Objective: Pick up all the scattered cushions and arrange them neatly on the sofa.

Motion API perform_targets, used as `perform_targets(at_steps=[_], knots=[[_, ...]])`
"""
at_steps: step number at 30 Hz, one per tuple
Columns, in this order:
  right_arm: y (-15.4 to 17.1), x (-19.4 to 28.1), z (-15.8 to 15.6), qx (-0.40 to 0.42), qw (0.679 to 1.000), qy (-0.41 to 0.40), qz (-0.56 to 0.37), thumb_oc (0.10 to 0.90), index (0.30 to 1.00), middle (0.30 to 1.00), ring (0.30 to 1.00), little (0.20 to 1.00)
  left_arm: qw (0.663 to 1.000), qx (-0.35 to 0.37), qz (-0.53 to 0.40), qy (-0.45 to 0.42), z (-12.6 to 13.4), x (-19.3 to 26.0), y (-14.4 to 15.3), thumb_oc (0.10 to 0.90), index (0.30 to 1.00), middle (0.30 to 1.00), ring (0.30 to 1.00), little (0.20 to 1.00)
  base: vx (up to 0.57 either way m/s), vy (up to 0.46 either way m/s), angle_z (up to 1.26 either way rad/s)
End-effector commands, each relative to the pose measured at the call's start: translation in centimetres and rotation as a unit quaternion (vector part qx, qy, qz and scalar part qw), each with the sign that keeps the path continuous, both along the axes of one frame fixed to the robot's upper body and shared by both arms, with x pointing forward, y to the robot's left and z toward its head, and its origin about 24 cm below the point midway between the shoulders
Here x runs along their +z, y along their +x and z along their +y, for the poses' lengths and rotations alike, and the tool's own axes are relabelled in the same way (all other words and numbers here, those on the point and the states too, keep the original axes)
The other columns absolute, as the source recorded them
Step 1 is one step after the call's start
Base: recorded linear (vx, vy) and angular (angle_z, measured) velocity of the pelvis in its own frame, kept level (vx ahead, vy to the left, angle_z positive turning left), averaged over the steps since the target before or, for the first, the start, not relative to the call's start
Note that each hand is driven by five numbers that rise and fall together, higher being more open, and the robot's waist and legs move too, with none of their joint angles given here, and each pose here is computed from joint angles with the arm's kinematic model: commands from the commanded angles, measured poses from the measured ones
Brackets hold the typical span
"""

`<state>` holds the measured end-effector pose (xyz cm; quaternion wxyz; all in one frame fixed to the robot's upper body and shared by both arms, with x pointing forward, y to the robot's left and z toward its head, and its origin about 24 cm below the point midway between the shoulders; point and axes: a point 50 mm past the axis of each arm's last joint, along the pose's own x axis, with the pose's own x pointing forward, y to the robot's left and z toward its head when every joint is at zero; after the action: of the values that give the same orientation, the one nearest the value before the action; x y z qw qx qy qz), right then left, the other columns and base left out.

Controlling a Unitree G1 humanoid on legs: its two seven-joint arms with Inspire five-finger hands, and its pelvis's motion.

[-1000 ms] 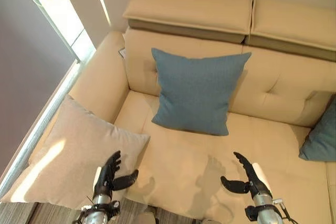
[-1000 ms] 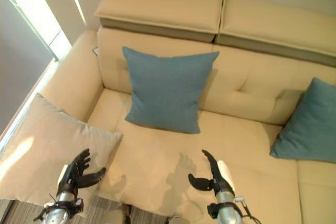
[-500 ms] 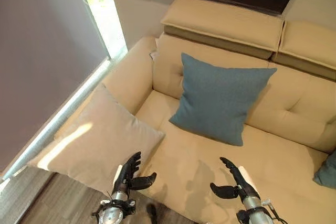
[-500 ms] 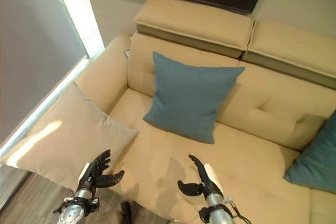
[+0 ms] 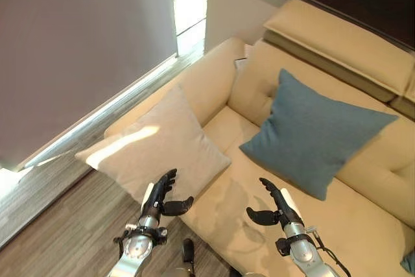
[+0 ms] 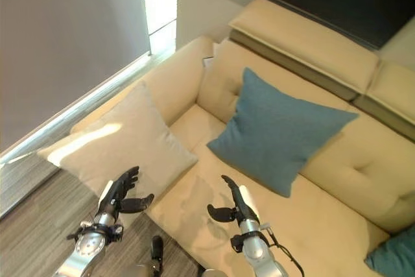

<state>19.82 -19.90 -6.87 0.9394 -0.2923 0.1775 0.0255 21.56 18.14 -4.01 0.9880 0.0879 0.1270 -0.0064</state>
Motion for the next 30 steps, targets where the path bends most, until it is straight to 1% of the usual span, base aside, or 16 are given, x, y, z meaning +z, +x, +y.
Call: perform_targets(at_steps=[1, 5, 10, 15, 19, 22, 26, 30], knots=[[2.1, 2.4, 0.2, -0.002, 0.997, 0.022, -0.073, 0.800, 0.900, 0.900, 0.900, 0.900, 0.997, -0.014, -0.079, -0.007, -0.6, 2.4, 0.7, 0.800, 0.900, 0.900, 0.900, 0.900, 0.03, -0.198, 0.87], [2.2, 2.8, -0.1, 0.004, 0.996, 0.020, -0.081, 0.800, 0.900, 0.900, 0.900, 0.900, 0.996, -0.012, -0.084, -0.011, -0.5, 2.6, 0.5, 0.800, 0.900, 0.900, 0.900, 0.900, 0.02, -0.143, 0.74], [2.5, 3.4, -1.4, -0.022, 0.995, 0.013, -0.097, 0.800, 0.900, 0.900, 0.900, 0.900, 0.995, 0.004, -0.091, -0.026, -0.5, 2.9, 0.5, 0.800, 0.900, 0.900, 0.900, 0.900, -0.02, -0.071, 0.85], [2.2, 3.0, -1.7, -0.043, 0.995, 0.012, -0.087, 0.800, 0.900, 0.900, 0.900, 0.900, 0.995, 0.017, -0.095, -0.029, -0.1, 3.2, 0.7, 0.800, 0.900, 0.900, 0.900, 0.900, 0.03, -0.030, 1.26], [2.3, 2.8, -1.1, -0.033, 0.996, 0.016, -0.084, 0.800, 0.900, 0.900, 0.900, 0.900, 0.996, 0.021, -0.084, -0.027, 0.2, 2.7, 0.3, 0.800, 0.900, 0.900, 0.900, 0.900, 0.10, 0.063, 0.32], [2.6, 2.9, -0.3, -0.020, 0.996, 0.019, -0.085, 0.800, 0.900, 0.900, 0.900, 0.900, 0.996, 0.027, -0.081, -0.016, 0.8, 2.7, 0.0, 0.800, 0.900, 0.900, 0.900, 0.900, 0.13, 0.130, -0.05], [3.1, 3.0, 0.4, -0.013, 0.996, 0.024, -0.089, 0.800, 0.900, 0.900, 0.900, 0.900, 0.996, 0.021, -0.088, -0.005, 1.0, 3.1, 0.6, 0.800, 0.900, 0.900, 0.900, 0.900, 0.06, 0.086, -0.24], [3.2, 3.4, 0.0, -0.021, 0.995, 0.015, -0.100, 0.800, 0.900, 0.900, 0.900, 0.900, 0.995, 0.015, -0.100, -0.001, 0.6, 3.5, 1.1, 0.800, 0.900, 0.900, 0.900, 0.900, 0.08, -0.016, -0.02]])
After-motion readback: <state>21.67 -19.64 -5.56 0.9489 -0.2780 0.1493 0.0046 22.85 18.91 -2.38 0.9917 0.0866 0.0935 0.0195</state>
